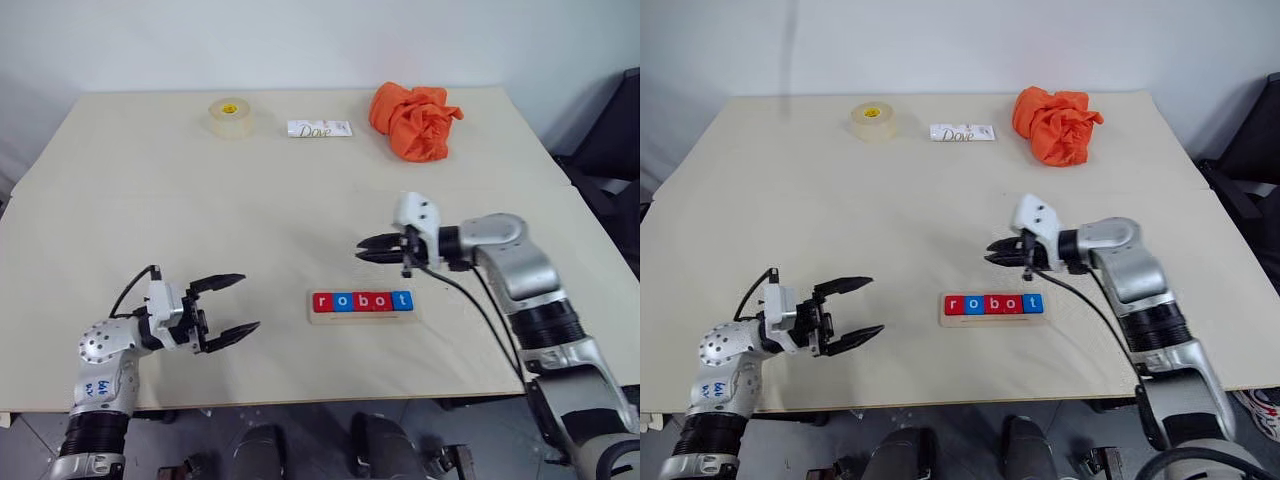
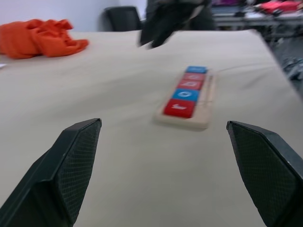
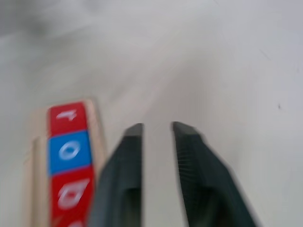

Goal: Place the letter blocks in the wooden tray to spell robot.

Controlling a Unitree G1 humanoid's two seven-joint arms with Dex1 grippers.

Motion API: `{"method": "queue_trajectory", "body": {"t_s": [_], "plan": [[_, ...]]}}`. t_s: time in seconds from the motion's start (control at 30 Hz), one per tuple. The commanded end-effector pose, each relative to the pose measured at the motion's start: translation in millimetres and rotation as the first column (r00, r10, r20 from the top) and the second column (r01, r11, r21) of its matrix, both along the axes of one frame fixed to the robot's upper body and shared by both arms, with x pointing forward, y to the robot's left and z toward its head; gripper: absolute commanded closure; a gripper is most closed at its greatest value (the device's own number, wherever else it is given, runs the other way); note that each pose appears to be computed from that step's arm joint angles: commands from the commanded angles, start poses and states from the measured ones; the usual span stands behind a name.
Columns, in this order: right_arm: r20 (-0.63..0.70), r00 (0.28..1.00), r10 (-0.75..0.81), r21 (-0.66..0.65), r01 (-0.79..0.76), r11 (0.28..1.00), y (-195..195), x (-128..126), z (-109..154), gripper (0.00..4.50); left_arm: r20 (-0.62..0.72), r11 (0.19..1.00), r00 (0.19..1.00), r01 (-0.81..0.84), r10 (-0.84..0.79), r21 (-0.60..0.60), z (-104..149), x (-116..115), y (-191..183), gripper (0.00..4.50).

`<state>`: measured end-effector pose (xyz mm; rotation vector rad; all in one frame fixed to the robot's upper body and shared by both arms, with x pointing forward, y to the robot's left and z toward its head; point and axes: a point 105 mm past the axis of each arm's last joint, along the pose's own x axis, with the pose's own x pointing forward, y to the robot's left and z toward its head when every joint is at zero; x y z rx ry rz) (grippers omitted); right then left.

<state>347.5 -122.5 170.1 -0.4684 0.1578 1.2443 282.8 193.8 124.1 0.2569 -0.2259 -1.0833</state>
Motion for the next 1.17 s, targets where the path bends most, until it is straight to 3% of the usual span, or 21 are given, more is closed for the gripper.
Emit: {"method": "queue_trajectory", "body": {"t_s": [0.03, 0.23, 0.43, 0.53, 0.73, 0.9, 1.17], "plan": [[0.034, 0.999, 0.041, 0.050, -0.043, 0.998, -40.9, -14.7, 14.5, 2.16, 0.043, 0.996, 0.995, -0.086, 0.085, 0.025, 11.1, 8.4, 13.2, 0.00], [-0.040, 0.999, 0.026, 0.053, -0.023, 0.998, -96.2, -28.8, 5.5, 0.06, 0.030, 0.998, 0.997, -0.066, 0.066, 0.017, 15.7, 6.7, 19.1, 0.00], [-0.046, 0.998, -0.032, 0.079, 0.035, 0.996, -131.7, -36.5, -2.0, 0.02, 0.042, 0.999, 0.999, -0.036, 0.035, 0.033, 17.4, -3.7, 32.4, 0.00], [-0.007, 0.999, -0.042, 0.236, 0.043, 0.971, -136.0, -38.7, 13.5, 0.02, 0.061, 0.999, 0.997, -0.054, 0.053, 0.006, 25.1, -6.1, 39.8, 0.00], [0.111, 0.994, -0.025, 0.300, -0.010, 0.954, -136.5, -49.9, 16.2, 0.02, 0.060, 0.996, 0.994, -0.091, 0.091, -0.013, 30.2, -9.4, 50.8, 0.00], [0.146, 0.989, 0.011, 0.217, -0.043, 0.975, -137.6, -62.8, 0.8, 0.02, 0.038, 0.996, 0.995, -0.088, 0.088, -0.014, 32.1, -12.6, 56.5, 0.00], [0.139, 0.988, 0.068, 0.181, -0.093, 0.979, -135.7, -73.0, 1.7, 0.02, 0.031, 0.999, 0.999, -0.034, 0.034, 0.012, 35.9, -14.9, 57.5, 0.00]]}}
